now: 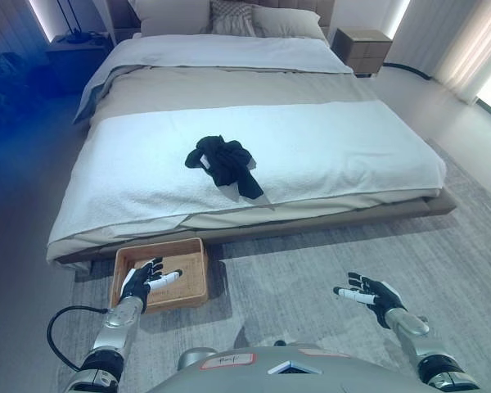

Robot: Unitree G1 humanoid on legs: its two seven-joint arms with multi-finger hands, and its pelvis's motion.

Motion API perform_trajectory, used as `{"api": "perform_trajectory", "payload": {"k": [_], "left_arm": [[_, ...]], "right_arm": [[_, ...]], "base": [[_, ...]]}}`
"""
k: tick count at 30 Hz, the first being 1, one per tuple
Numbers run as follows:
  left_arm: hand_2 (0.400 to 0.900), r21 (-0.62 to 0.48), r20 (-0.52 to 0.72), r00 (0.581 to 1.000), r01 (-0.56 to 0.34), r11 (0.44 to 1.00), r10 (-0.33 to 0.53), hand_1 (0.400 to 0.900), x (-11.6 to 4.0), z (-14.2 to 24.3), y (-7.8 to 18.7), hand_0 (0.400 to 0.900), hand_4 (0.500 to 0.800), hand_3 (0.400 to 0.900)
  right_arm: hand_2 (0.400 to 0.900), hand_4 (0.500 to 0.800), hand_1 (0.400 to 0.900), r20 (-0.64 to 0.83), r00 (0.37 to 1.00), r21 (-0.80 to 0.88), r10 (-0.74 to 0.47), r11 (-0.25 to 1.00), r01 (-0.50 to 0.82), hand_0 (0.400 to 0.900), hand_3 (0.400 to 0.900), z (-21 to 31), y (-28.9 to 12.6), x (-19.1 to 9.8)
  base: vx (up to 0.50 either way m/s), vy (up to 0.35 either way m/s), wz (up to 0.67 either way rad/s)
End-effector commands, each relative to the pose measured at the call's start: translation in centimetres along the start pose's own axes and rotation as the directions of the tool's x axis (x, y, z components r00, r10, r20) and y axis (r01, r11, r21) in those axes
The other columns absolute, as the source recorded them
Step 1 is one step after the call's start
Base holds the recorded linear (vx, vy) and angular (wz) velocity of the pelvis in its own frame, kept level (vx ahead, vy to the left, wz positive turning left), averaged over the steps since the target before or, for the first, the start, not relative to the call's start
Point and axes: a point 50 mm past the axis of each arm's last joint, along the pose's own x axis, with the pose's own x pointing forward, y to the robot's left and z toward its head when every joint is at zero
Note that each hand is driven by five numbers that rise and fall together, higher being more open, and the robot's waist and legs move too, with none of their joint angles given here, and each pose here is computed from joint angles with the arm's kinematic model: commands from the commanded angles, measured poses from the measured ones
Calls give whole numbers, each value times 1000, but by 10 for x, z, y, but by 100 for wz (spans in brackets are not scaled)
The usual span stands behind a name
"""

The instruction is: Put the clothes on the bed into the basket.

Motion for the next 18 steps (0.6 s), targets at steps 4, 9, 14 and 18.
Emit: {"api": "perform_trajectory", "payload": {"k": [4, 9, 14, 18], "left_arm": [[900, -15, 169, 983, -76, 997, 77, 900, 9, 45, 22, 900, 800, 900], [900, -8, 168, 983, -78, 997, 79, 900, 9, 44, 23, 900, 800, 900], [900, -2, 167, 983, -75, 997, 74, 900, 9, 44, 21, 900, 800, 900], [900, -5, 177, 982, -71, 997, 71, 900, 10, 47, 21, 900, 800, 900]], "right_arm": [[900, 800, 900, 137, 990, 7, -23, 1000, 22, 900, 900, 32, -7, 6], [900, 800, 900, 134, 991, 13, -23, 1000, 22, 900, 900, 31, -6, 6], [900, 800, 900, 131, 991, 16, -25, 1000, 23, 900, 900, 30, -6, 6], [900, 800, 900, 127, 991, 20, -29, 999, 27, 900, 900, 30, -8, 6]], "base": [[0, 0, 0], [0, 0, 0], [3, 5, -1], [17, 32, -4]]}}
